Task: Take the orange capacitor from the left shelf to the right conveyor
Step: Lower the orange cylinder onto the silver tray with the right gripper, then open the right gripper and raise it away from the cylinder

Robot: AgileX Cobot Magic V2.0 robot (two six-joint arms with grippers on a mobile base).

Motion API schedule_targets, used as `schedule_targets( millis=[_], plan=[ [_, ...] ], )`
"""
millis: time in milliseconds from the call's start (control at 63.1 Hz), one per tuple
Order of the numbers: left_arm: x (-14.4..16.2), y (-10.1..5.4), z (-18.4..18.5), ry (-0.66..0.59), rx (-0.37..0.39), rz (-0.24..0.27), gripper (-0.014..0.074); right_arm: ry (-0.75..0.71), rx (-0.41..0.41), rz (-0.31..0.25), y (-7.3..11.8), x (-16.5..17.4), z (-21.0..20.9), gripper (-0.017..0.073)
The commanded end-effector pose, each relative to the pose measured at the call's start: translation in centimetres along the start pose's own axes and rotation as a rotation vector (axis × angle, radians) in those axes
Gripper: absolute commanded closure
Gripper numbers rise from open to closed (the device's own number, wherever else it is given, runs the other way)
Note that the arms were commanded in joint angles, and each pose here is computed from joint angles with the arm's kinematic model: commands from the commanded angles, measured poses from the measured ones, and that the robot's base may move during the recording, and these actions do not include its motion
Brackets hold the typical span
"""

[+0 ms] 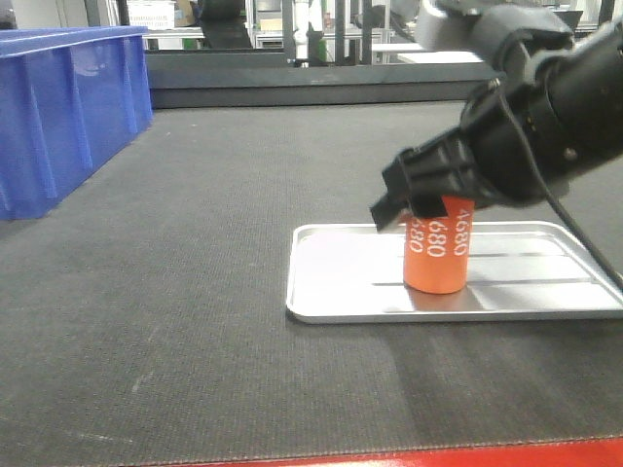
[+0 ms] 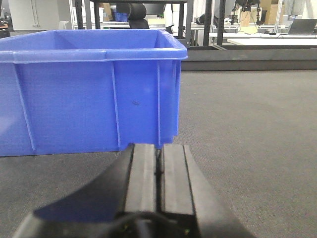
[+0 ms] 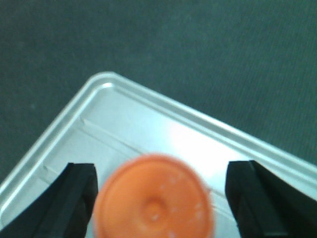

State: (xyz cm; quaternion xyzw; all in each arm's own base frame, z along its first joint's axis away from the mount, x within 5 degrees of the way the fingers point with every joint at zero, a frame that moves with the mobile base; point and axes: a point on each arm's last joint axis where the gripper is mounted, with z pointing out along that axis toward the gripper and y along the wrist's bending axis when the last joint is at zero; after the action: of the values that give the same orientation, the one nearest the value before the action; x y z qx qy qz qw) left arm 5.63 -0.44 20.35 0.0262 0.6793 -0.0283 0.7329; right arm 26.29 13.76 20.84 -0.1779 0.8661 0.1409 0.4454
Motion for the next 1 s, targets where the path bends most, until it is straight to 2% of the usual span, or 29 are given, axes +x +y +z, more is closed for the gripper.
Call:
schedule_targets(
  millis=[0, 238, 317, 380, 523, 555, 618, 745, 824, 935, 982],
  plan=[
    [-1.0, 0.0, 0.0, -0.080, 0.005, -0.006, 0.0699, -0.168, -0.026, -0.026, 0.6, -3.7, -1.9, -0.0064],
    [-1.0, 0.0, 0.0, -0.080, 0.005, -0.006, 0.0699, -0.254, 0.018, -0.027, 0.8, -8.5, -7.7, -0.0058],
    [-1.0, 0.0, 0.0, -0.080, 0.005, -0.006, 0.0699, -0.273, 0.038, -0.023, 0.7, -9.5, -10.1, 0.0003],
    [-1.0, 0.0, 0.0, -0.080, 0.005, -0.006, 0.0699, -0.300, 0.046, -0.017, 0.7, -10.0, -12.2, 0.0127],
    [-1.0, 0.0, 0.0, -0.080, 0.005, -0.006, 0.0699, -0.333, 0.063, -0.007, 0.6, -9.9, -15.8, 0.0477],
    [-1.0, 0.0, 0.0, -0.080, 0.005, -0.006, 0.0699, -0.332, 0.068, -0.005, 0.6, -9.9, -16.3, 0.0529],
    [-1.0, 0.0, 0.0, -0.080, 0.005, -0.006, 0.0699, -0.327, 0.078, 0.000, 0.5, -9.6, -17.4, 0.0498],
    [-1.0, 0.0, 0.0, -0.080, 0.005, -0.006, 0.0699, -0.313, 0.097, 0.002, 0.3, -9.1, -18.9, 0.0504],
    [-1.0, 0.0, 0.0, -0.080, 0.005, -0.006, 0.0699, -0.322, 0.140, -0.055, 0.0, -9.2, -19.3, 0.0504],
    [-1.0, 0.0, 0.0, -0.080, 0.005, -0.006, 0.0699, -0.333, 0.167, -0.097, -0.2, -9.2, -19.6, 0.0507],
    [-1.0, 0.0, 0.0, -0.080, 0.005, -0.006, 0.0699, -0.337, 0.198, -0.139, -0.5, -9.3, -19.6, 0.0507]
  ],
)
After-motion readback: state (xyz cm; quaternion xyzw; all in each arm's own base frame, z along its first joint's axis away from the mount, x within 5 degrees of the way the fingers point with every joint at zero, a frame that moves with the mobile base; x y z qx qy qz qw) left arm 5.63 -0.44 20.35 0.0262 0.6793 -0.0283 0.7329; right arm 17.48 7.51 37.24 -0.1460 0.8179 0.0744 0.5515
